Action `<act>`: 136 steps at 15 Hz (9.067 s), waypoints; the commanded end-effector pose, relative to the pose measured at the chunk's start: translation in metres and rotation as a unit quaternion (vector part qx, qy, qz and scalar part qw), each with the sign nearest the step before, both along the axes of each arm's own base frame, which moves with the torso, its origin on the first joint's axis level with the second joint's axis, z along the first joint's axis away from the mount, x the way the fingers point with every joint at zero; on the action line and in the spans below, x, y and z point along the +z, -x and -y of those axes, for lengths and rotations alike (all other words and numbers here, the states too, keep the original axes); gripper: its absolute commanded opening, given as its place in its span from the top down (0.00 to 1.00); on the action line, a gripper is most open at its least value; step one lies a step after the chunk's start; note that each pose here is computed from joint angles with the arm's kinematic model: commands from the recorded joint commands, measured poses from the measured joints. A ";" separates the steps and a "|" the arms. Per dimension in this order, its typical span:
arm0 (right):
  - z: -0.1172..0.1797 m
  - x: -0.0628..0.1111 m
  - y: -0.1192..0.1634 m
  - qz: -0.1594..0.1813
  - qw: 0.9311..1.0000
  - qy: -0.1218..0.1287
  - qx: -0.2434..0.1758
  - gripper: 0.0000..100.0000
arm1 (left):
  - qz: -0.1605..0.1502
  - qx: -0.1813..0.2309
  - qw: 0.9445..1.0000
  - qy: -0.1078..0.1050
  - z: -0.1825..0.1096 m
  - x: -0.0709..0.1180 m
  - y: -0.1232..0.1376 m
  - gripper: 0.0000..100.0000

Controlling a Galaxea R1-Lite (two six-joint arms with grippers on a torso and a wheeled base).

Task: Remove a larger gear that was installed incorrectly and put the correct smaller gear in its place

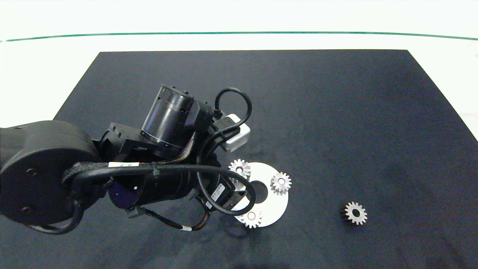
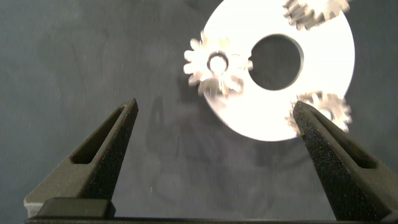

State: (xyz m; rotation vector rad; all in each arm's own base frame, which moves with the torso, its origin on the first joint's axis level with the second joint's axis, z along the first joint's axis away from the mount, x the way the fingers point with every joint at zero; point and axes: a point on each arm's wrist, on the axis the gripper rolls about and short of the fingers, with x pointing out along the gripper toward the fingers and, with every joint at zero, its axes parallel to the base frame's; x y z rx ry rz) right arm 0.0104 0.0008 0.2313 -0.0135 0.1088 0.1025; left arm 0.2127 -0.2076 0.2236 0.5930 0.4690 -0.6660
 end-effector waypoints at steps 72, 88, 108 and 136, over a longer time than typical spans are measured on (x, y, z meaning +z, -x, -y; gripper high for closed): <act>0.000 -0.006 -0.001 -0.010 1.000 -0.018 0.000 0.00 | -0.002 0.023 0.999 -0.025 0.012 -0.006 -0.023 0.69; 0.000 -0.007 0.000 -0.009 1.000 -0.018 0.000 0.00 | -0.019 0.212 0.977 -0.029 -0.112 0.002 -0.046 0.69; 0.000 -0.013 -0.003 -0.026 1.000 -0.012 -0.003 0.00 | -0.013 0.225 0.974 0.017 -0.143 0.012 -0.039 0.00; -0.062 -0.073 -0.150 -0.220 0.955 0.140 0.145 0.00 | 0.180 0.218 0.947 0.156 -0.194 0.107 0.153 0.00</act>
